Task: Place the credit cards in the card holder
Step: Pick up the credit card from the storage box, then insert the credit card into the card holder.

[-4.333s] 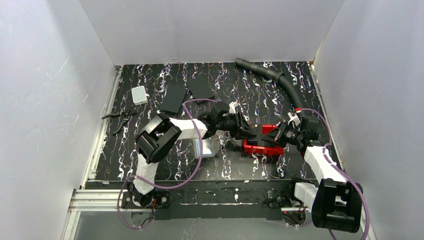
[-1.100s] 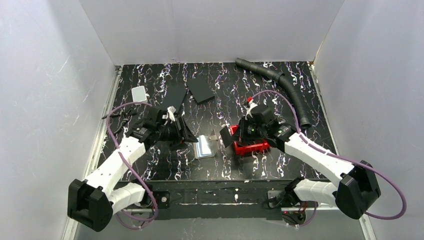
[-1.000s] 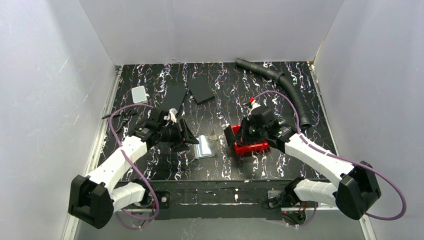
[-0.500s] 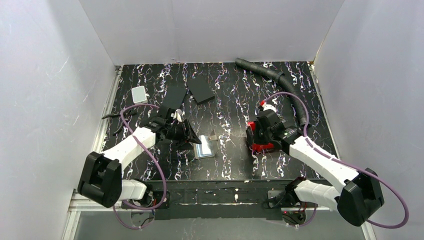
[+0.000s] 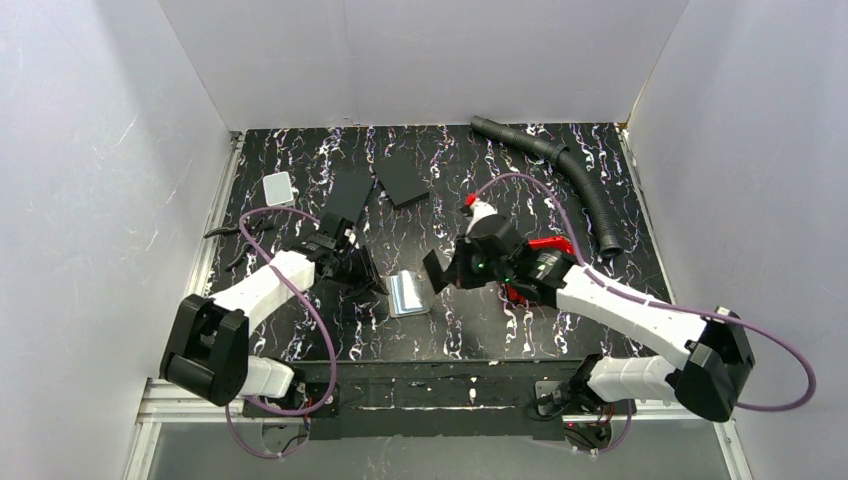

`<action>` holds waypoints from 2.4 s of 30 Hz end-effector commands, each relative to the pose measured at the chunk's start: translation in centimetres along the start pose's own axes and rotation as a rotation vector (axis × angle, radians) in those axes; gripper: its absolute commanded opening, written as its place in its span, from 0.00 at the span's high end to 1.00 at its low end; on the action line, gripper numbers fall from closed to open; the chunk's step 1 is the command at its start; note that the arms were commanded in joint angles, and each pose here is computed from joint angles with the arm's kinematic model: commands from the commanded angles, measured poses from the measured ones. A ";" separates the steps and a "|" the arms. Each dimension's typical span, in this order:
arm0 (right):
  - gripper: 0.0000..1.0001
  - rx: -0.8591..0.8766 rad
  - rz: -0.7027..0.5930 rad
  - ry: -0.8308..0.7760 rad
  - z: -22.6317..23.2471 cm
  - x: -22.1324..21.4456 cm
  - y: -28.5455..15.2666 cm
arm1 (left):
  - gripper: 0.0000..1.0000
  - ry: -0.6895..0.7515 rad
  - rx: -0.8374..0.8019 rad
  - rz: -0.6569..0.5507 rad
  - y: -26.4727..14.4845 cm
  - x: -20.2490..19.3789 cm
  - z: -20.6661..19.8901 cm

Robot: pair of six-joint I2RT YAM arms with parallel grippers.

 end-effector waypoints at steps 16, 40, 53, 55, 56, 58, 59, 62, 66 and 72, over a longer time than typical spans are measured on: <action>0.99 -0.351 0.039 -0.047 7.8 -2.2 9.0 | 0.60 0.019 0.073 -0.058 -1.4 -1.7 2.9; 0.99 -0.581 0.036 -0.127 7.0 -3.1 8.8 | 0.59 -0.179 -0.055 0.097 3.8 0.2 -0.3; 0.99 -0.443 0.078 -0.121 3.1 -3.4 7.5 | 0.57 -0.185 0.097 0.106 4.8 0.1 1.7; 0.99 -0.411 0.090 -0.120 2.9 -3.5 7.4 | 0.56 -0.176 0.115 0.108 4.9 0.1 1.9; 0.99 -0.398 0.099 -0.117 2.7 -3.7 7.3 | 0.56 -0.172 0.122 0.115 5.0 0.1 2.0; 0.99 -0.351 0.115 -0.109 2.4 -4.0 7.4 | 0.56 -0.158 0.124 0.138 5.2 0.0 2.1; 0.99 -0.329 0.116 -0.095 2.3 -4.0 7.3 | 0.55 -0.151 0.123 0.146 5.2 0.0 2.1; 0.99 -0.267 0.098 -0.055 1.6 -3.7 7.2 | 0.54 -0.115 0.092 0.155 4.9 -0.2 1.8; 0.99 -0.185 0.108 -0.016 0.5 -3.4 7.0 | 0.42 -0.033 -0.009 0.115 3.5 -0.2 0.5; 0.99 -0.064 0.101 0.032 -1.3 -3.8 6.8 | 0.45 0.051 -0.162 0.161 2.4 -0.8 -3.0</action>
Point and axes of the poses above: each gripper's point midway between its finger pads, its own y axis out along the fingers, its own z axis along the line the jaws close on, x = y × z, the point moved 6 cm from there along -y, back along the fingers, and after that the axes turned 6 degrees about -y, right-handed, at the moved point
